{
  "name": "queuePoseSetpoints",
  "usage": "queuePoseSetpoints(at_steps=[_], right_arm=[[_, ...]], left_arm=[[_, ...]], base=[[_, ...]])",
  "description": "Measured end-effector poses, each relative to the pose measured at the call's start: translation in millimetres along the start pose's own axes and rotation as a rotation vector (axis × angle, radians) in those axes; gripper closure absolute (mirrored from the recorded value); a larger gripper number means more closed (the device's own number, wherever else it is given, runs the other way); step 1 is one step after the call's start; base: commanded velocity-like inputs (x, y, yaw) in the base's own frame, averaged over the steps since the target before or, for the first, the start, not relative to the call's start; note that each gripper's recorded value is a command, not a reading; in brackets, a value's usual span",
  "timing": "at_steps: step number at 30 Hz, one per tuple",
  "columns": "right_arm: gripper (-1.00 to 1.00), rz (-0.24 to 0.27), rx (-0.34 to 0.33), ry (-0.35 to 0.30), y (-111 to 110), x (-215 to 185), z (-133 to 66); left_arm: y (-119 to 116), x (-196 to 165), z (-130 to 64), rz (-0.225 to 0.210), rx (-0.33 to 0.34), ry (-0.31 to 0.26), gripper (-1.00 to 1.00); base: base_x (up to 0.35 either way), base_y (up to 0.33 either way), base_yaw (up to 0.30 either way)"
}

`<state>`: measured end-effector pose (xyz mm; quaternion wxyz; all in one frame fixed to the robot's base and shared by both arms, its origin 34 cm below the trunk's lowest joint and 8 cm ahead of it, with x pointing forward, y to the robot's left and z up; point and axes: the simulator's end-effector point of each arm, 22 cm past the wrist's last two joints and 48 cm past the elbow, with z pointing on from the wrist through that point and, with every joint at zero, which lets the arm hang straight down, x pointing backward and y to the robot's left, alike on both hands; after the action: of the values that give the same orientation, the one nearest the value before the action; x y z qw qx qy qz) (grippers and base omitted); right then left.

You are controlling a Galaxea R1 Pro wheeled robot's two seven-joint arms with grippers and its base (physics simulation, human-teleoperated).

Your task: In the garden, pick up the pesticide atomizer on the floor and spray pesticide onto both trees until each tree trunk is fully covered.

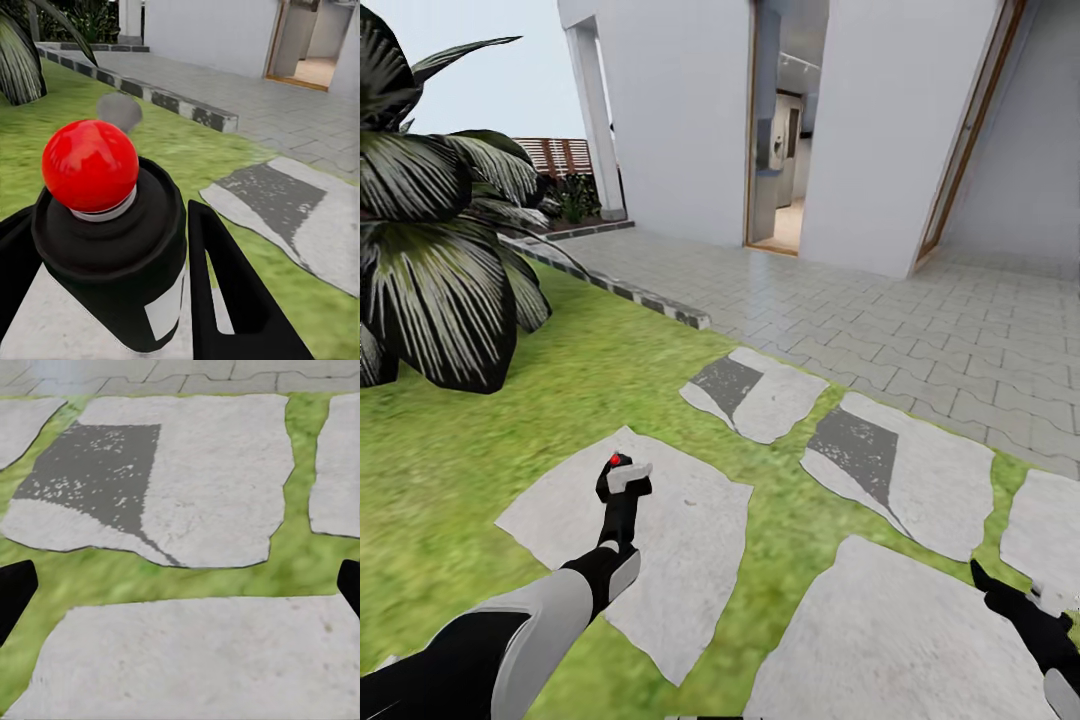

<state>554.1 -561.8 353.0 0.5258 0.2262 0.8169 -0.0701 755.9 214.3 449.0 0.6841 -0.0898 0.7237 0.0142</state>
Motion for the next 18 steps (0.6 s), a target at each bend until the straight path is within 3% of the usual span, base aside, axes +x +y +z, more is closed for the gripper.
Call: queuePoseSetpoints(at_steps=[6,11,14,18], right_arm=[[-1.00,0.003,-0.053,0.010,36.9,12.0,-5.0],[-1.00,0.014,-0.134,0.035,93.3,34.6,-13.7],[-1.00,-0.025,-0.191,0.052,125.2,46.3,-20.6],[-1.00,-0.072,-0.231,0.052,144.9,48.3,-26.0]], left_arm=[[-1.3,-16.9,0.0,-0.003,0.002,-0.023,1.00],[-1.6,-31.0,-0.2,-0.004,0.002,-0.043,1.00],[-1.2,-39.3,-0.4,-0.010,-0.001,-0.054,1.00],[0.4,-50.1,-1.0,-0.023,-0.011,-0.068,1.00]], base=[[0.000,0.000,0.000],[0.000,0.000,0.000],[0.000,0.000,0.000],[0.000,0.000,0.000]])
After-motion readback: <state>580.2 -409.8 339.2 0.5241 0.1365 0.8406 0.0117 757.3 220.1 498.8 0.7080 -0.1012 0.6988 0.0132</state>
